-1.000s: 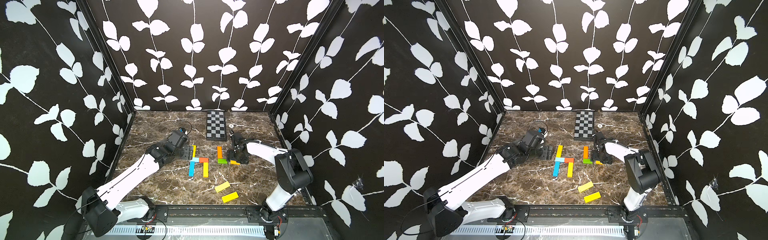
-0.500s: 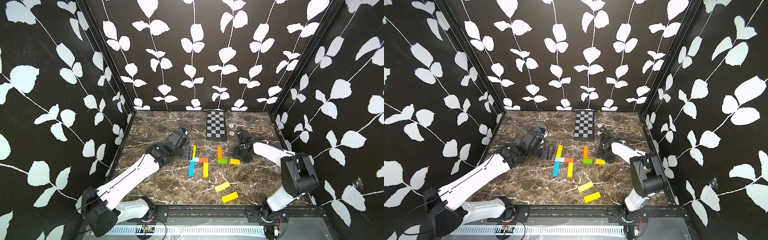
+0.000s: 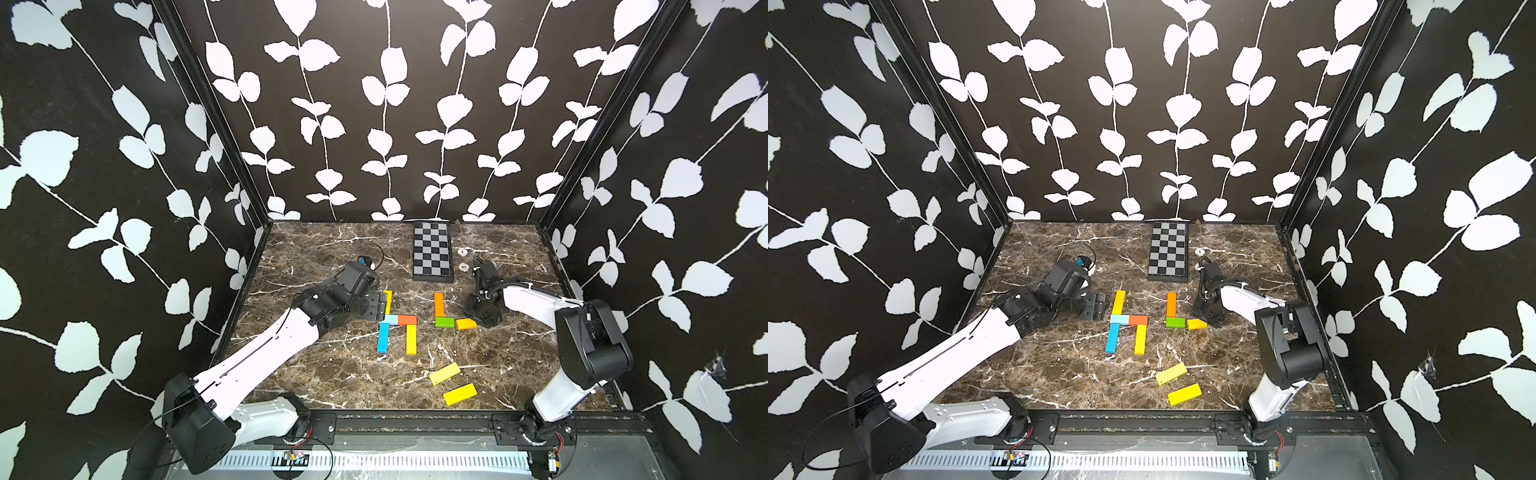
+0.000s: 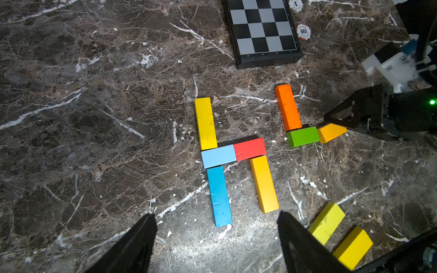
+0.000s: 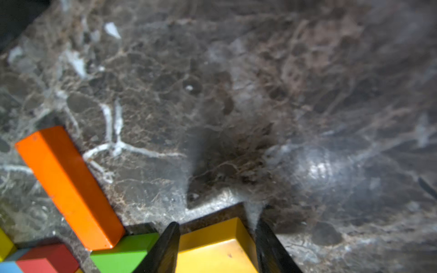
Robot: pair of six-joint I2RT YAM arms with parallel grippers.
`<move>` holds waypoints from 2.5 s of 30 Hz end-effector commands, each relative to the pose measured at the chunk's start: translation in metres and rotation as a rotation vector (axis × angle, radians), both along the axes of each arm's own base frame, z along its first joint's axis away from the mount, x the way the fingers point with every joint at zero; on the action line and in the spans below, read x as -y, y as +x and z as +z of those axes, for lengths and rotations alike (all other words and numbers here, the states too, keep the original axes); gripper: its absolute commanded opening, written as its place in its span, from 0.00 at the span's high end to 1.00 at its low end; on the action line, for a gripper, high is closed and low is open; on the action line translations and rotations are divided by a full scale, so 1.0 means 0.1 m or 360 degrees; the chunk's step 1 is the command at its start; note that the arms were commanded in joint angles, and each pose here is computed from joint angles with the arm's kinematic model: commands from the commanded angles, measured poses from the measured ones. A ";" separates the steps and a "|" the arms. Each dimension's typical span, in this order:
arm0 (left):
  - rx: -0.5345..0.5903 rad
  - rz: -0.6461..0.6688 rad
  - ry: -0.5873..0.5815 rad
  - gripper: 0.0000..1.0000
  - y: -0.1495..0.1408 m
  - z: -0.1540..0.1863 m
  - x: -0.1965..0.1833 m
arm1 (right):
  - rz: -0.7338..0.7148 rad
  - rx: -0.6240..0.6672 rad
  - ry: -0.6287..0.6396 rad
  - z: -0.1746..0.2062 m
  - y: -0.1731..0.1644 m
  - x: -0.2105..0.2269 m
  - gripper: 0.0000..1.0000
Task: Assemble the letter h with building blocks
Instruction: Assemble the building block at the center of the board.
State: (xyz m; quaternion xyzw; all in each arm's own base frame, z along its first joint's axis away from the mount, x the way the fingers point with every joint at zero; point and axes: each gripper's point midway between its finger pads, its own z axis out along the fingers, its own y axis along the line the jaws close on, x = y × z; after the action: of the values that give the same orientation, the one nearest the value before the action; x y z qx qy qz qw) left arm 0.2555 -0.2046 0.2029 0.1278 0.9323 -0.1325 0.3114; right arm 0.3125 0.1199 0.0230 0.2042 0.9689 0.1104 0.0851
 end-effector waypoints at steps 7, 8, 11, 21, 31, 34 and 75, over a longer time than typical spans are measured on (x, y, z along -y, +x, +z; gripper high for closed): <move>-0.0017 0.0000 -0.0010 0.17 0.00 -0.06 0.00 | -0.0081 0.0027 0.0000 0.06 -0.10 0.05 0.39; -0.0020 -0.0002 -0.0007 0.17 0.00 -0.06 0.01 | -0.0081 0.0021 0.0017 0.05 -0.11 0.03 0.40; -0.0020 -0.0003 -0.0010 0.17 0.01 -0.07 0.01 | -0.0083 0.0009 0.0036 0.02 -0.14 0.01 0.41; -0.0027 -0.0013 -0.0009 0.17 0.01 -0.08 0.03 | -0.0011 0.0048 0.0004 0.12 -0.20 -0.04 0.46; -0.0036 -0.0015 0.0004 0.17 0.02 -0.11 0.04 | 0.0260 0.0023 -0.0285 0.28 -0.56 0.19 0.37; -0.0045 -0.0012 0.0007 0.17 0.03 -0.13 0.05 | 0.0374 -0.0046 -0.0355 0.21 -0.69 0.21 0.38; -0.0081 0.0001 0.0049 0.18 0.01 -0.24 0.01 | 0.0473 -0.0074 -0.0415 0.06 -0.39 0.04 0.40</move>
State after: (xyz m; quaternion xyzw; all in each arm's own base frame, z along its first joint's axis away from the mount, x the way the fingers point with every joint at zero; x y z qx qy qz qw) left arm 0.2582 -0.2112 0.1810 0.1329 0.9405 -0.1255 0.2864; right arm 0.2700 0.1145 0.0253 0.0520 0.9964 -0.0063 0.0667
